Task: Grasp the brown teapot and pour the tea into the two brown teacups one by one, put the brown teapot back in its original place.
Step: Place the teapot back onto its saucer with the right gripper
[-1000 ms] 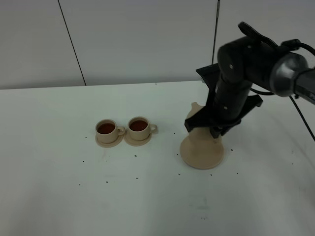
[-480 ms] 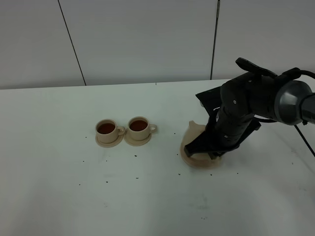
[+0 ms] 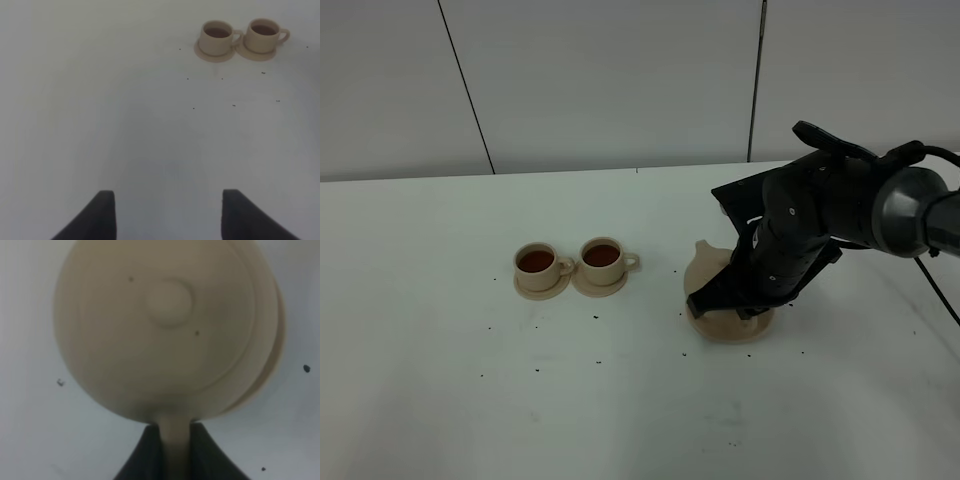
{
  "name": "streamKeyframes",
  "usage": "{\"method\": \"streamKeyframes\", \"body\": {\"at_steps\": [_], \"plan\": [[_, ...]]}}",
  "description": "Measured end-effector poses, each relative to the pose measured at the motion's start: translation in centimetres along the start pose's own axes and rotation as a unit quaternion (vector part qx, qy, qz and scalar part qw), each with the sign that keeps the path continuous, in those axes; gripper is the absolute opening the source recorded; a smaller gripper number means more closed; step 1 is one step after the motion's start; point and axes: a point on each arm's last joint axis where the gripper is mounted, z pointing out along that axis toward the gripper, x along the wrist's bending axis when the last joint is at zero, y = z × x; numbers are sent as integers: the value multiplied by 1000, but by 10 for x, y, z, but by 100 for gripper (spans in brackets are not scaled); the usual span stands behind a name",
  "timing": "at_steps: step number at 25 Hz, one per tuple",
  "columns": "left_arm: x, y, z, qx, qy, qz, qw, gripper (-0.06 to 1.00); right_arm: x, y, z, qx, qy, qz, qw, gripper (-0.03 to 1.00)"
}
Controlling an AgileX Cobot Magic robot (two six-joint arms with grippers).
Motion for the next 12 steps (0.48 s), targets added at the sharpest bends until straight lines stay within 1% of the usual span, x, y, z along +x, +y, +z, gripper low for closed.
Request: {"method": "streamKeyframes", "body": {"at_steps": [4, 12], "plan": [[0, 0, 0, 0, 0, 0, 1000, 53, 0, -3, 11, 14, -1, 1, 1000, 9], [0, 0, 0, 0, 0, 0, 1000, 53, 0, -3, 12, 15, -2, 4, 1000, 9]]}}
